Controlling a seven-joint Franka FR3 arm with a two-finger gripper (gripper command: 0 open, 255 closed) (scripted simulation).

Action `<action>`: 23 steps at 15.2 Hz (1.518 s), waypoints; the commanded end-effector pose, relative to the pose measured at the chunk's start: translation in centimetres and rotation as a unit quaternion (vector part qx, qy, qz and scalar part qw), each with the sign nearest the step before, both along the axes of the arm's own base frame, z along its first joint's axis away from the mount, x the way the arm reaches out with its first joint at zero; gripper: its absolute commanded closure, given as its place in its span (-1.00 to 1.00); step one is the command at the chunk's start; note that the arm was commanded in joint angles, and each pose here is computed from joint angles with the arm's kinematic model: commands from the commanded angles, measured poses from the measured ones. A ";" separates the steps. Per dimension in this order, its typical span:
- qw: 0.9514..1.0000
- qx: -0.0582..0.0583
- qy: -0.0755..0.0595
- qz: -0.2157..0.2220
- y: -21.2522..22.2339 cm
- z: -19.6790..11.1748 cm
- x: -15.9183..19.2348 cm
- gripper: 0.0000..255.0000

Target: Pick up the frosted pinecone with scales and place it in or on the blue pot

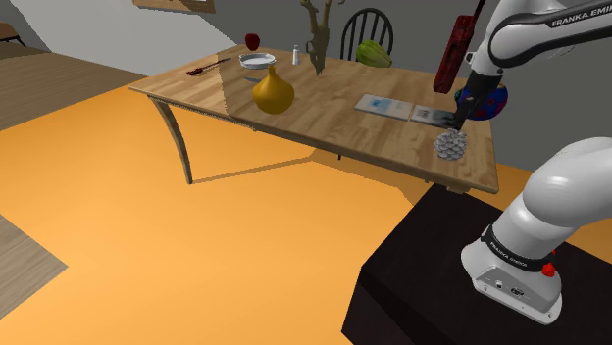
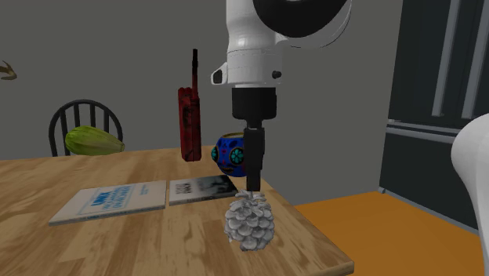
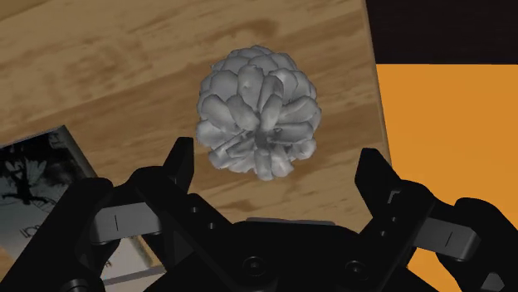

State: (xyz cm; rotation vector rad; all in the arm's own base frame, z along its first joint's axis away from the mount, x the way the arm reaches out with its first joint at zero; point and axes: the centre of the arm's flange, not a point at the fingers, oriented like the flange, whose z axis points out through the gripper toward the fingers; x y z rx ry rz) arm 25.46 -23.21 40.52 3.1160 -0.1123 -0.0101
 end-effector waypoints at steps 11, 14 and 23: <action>1.000 0.000 0.000 0.001 -0.3 -3.4 -0.1 -1.00; 1.000 0.000 0.000 0.001 -0.3 -3.4 -0.1 1.00; 1.000 0.000 0.000 0.001 -0.3 -3.4 -0.1 1.00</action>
